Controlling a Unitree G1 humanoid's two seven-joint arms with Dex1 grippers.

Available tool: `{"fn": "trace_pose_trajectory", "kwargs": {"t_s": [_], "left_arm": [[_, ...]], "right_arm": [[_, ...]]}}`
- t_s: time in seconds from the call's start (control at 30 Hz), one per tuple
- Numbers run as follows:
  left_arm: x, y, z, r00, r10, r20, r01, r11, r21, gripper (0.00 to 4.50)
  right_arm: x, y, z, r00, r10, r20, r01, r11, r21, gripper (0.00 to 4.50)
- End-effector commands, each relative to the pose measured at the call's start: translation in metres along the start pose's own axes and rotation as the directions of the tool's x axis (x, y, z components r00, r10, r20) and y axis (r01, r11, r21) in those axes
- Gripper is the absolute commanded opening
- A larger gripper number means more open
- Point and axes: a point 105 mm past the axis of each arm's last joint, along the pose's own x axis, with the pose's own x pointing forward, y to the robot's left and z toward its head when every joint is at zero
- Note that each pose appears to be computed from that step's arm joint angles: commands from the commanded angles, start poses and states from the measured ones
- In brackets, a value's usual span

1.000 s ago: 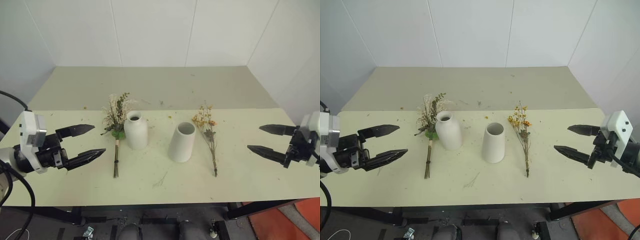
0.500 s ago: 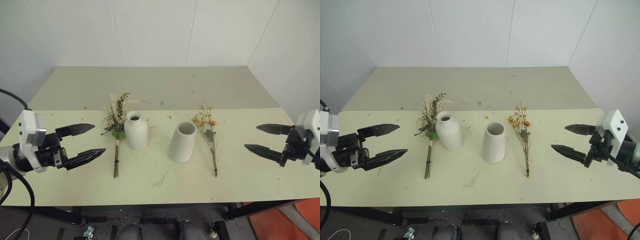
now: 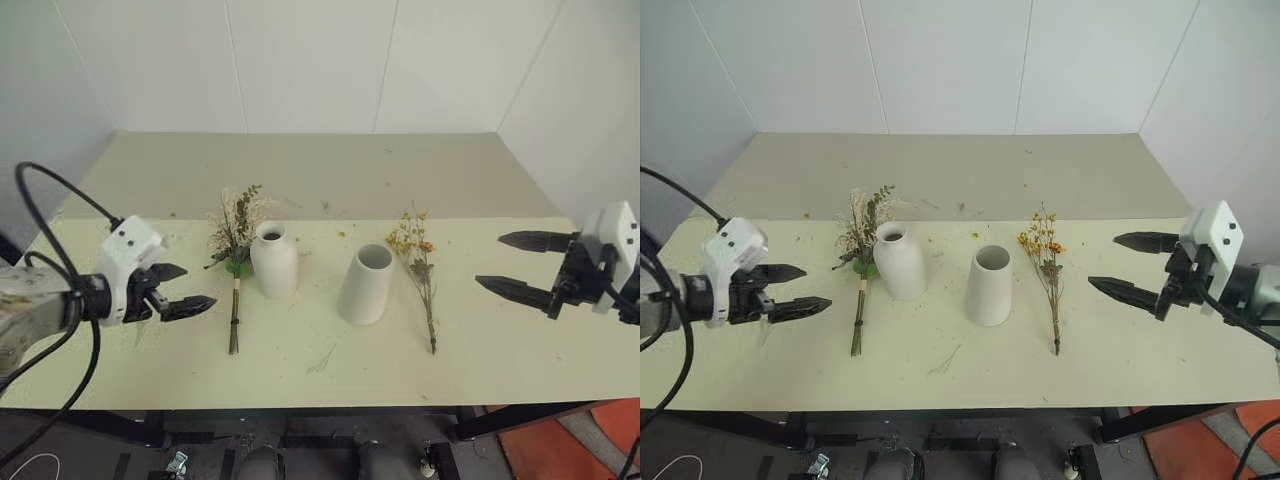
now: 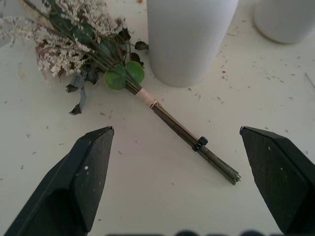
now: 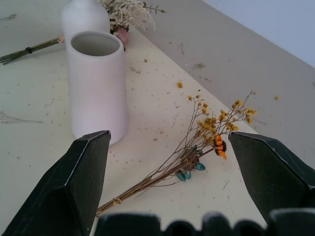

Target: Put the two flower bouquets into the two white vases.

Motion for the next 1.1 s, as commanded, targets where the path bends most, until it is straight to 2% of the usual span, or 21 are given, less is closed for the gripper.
{"fn": "trace_pose_trajectory", "kwargs": {"t_s": [0.03,0.27,0.5,0.63,0.83,1.0,1.1], "left_arm": [[0.017,0.010,-0.004,0.991,0.095,-0.094,-0.100,0.993,-0.055,4.48],[0.059,0.012,0.001,0.975,0.144,-0.168,-0.162,0.982,-0.101,4.48],[0.085,0.017,-0.008,0.944,0.205,-0.256,-0.237,0.966,-0.100,4.48],[0.095,0.014,-0.009,0.943,0.200,-0.266,-0.230,0.969,-0.086,3.64],[0.096,0.022,-0.007,0.938,0.240,-0.250,-0.272,0.957,-0.102,1.70],[0.084,0.046,-0.010,0.895,0.374,-0.244,-0.400,0.914,-0.063,0.12],[0.071,0.067,-0.005,0.846,0.484,-0.224,-0.512,0.855,-0.085,0.10]], "right_arm": [[0.002,0.000,0.015,0.998,0.020,0.053,-0.017,0.998,-0.054,4.50],[0.006,0.002,0.022,0.996,0.041,0.078,-0.035,0.997,-0.073,4.50],[0.006,0.007,0.027,0.994,0.059,0.095,-0.051,0.995,-0.084,4.50],[0.005,0.012,0.028,0.992,0.081,0.094,-0.073,0.994,-0.080,4.50],[0.001,0.013,0.025,0.992,0.104,0.075,-0.099,0.992,-0.073,4.50],[0.003,0.012,0.025,0.990,0.121,0.075,-0.115,0.991,-0.072,4.50],[0.004,0.010,0.024,0.989,0.129,0.076,-0.123,0.990,-0.073,4.50]]}}
